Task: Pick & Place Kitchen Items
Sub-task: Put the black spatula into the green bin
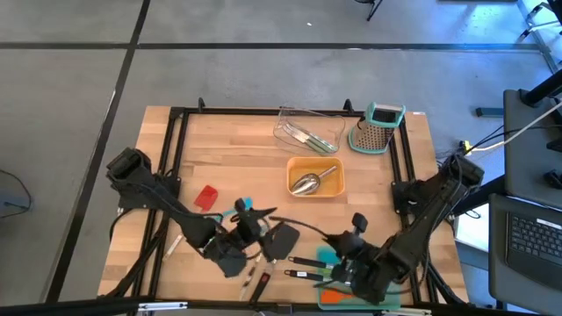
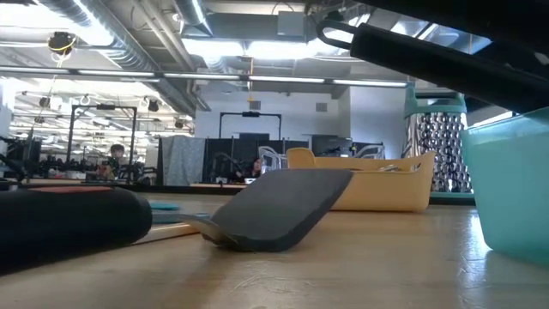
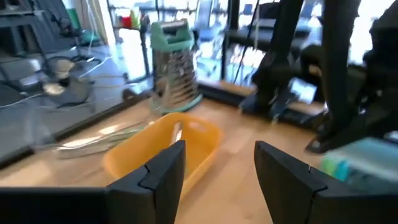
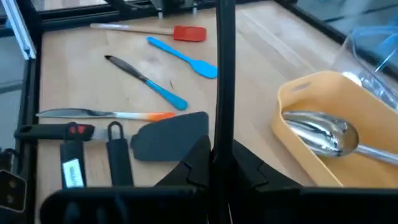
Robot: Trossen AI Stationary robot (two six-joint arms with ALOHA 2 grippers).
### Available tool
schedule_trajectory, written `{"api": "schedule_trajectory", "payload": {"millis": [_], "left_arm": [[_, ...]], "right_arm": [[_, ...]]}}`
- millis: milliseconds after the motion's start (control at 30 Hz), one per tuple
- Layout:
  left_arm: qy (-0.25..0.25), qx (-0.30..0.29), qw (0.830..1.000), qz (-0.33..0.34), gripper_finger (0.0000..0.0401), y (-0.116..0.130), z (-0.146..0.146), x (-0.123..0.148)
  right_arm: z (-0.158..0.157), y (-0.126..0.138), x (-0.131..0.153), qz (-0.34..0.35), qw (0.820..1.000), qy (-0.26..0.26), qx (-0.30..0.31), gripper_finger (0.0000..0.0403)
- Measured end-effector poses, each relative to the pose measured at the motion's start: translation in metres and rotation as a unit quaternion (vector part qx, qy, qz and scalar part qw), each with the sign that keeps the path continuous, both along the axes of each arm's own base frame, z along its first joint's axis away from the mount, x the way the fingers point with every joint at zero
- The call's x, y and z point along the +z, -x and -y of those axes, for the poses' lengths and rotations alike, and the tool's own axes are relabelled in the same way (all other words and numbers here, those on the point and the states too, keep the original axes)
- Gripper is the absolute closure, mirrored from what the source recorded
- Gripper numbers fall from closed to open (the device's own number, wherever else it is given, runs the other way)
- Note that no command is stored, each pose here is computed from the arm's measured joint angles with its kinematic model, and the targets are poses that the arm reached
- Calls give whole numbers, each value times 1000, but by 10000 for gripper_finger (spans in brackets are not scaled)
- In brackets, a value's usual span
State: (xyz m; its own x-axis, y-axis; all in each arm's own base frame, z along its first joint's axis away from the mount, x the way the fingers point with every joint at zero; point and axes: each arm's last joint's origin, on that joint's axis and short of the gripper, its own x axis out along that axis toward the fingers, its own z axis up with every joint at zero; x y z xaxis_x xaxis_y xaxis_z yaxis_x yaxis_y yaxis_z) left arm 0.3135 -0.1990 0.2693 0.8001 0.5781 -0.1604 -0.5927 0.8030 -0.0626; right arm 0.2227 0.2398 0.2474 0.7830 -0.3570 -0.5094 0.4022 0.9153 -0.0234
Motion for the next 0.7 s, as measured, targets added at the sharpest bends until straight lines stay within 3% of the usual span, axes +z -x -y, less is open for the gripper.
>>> {"api": "schedule_trajectory", "payload": {"millis": [167, 333, 533, 700], "left_arm": [[26, -86, 992, 89, 221, 5, 6, -21], [10, -188, 961, 204, 221, 0, 7, -32], [-47, -158, 960, 226, 219, -16, -1, -38], [-49, -133, 964, 226, 197, -32, -14, -38]], "right_arm": [[-11, -22, 1, -9, 999, 39, -22, 378], [-10, -38, 2, 12, 997, 66, -49, 378], [-1, -48, 6, 30, 995, 67, -74, 378], [5, -57, 0, 21, 993, 76, -86, 378]]}}
